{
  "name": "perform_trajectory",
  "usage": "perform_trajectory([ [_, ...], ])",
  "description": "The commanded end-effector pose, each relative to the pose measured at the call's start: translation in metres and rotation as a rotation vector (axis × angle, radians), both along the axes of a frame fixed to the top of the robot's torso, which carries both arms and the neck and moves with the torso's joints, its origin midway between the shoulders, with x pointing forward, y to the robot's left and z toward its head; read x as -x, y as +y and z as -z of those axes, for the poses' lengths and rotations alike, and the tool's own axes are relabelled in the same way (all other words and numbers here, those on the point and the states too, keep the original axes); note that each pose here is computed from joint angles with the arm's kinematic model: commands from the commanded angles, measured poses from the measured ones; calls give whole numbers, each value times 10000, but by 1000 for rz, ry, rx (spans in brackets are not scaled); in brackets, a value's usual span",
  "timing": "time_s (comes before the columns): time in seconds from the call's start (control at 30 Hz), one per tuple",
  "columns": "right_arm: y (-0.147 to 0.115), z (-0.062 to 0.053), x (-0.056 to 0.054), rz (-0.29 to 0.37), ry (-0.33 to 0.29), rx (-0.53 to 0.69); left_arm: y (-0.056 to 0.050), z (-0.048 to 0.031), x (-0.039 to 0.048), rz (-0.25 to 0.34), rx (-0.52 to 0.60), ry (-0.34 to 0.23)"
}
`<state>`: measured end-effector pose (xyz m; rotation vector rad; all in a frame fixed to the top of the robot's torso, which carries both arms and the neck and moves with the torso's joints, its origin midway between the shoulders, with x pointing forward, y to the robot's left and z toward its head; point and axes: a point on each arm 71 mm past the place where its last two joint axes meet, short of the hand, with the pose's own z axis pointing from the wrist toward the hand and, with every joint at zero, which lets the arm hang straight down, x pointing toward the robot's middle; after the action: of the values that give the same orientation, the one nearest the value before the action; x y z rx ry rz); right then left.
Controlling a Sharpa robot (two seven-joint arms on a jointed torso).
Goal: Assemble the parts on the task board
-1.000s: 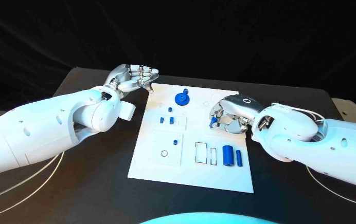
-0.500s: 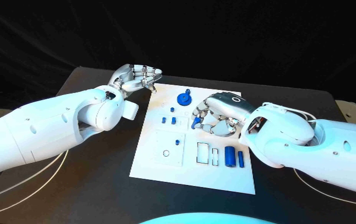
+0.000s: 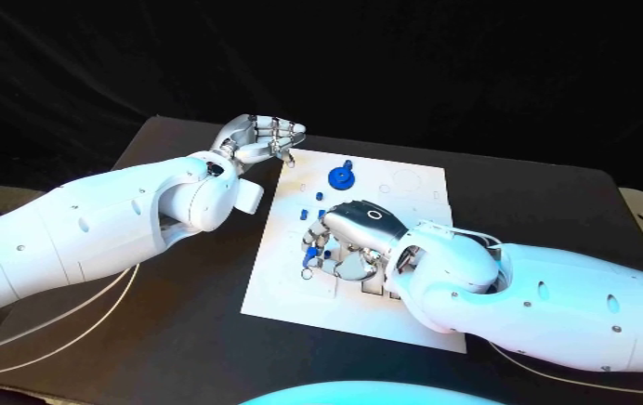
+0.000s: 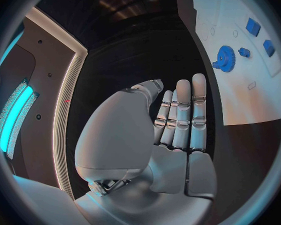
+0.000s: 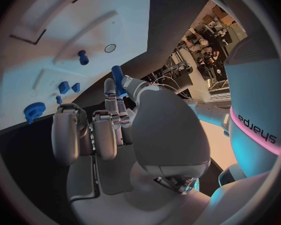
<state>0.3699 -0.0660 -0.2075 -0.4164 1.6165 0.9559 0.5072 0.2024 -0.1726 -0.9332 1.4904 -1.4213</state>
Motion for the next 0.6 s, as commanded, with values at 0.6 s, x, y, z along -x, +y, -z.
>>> perform_trajectory([
  [0.6,90,322,3,-28,-1,54,-36,10,-2,16,10,7],
])
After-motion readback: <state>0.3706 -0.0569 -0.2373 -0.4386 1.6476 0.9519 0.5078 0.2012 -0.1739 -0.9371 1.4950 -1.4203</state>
